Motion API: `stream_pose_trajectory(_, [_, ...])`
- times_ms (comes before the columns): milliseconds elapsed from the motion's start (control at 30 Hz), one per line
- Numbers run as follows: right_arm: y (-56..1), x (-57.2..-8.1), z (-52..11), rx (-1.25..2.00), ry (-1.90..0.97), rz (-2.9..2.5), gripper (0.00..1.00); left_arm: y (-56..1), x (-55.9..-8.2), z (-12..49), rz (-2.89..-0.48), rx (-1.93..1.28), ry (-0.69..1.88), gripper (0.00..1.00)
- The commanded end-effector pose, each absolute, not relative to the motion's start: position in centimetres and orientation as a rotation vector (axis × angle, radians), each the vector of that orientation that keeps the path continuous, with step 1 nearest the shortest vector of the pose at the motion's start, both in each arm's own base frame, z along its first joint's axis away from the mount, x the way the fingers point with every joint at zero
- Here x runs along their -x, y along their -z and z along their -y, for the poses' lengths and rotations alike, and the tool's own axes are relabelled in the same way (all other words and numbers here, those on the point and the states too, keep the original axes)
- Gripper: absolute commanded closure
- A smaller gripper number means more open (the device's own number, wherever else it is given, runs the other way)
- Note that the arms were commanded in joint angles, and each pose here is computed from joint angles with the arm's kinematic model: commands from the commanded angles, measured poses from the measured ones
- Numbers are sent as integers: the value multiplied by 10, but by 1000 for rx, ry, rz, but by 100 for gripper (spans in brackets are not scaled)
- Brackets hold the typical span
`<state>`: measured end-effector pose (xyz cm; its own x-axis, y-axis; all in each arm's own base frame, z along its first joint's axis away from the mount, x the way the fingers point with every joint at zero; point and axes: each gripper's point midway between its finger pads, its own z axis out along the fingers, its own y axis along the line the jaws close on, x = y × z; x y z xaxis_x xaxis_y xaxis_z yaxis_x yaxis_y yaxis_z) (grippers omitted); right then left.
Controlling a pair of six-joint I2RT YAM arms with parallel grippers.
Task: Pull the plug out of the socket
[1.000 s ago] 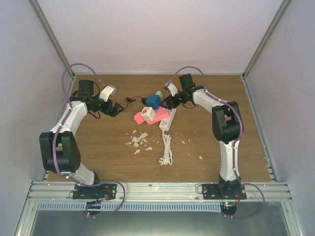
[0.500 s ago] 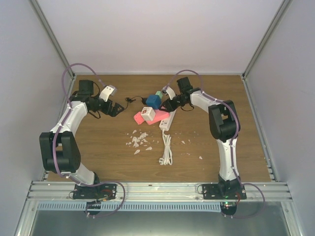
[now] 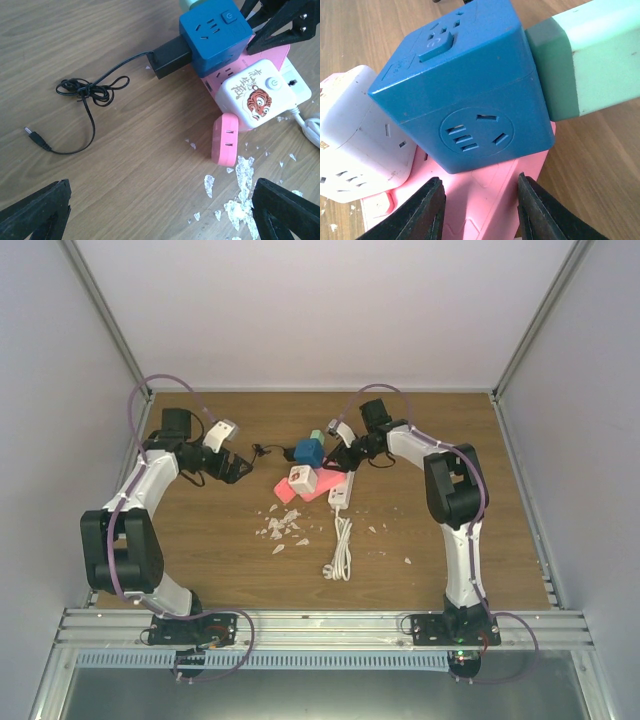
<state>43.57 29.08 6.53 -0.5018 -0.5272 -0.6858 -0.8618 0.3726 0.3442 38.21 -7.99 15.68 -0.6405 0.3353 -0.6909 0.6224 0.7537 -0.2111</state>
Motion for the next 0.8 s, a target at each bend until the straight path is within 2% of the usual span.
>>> stream_pose_trajectory(0, [-34, -388, -285, 1290, -1046, -2272, 60, -162, -377, 86, -2225, -787, 555, 1])
stream_pose_trajectory(300, [-33, -360, -272, 1301, -1030, -2269, 60, -149, -350, 101, -2175, -910, 545, 1])
stream_pose_trajectory(500, [-31, -343, -265, 1314, -1031, -2260, 58, -134, -315, 130, -2130, -1029, 580, 2])
stream_pose_trajectory(767, [-86, -354, -271, 1359, -953, -2069, 40, -132, -284, 146, -1982, -1184, 621, 3])
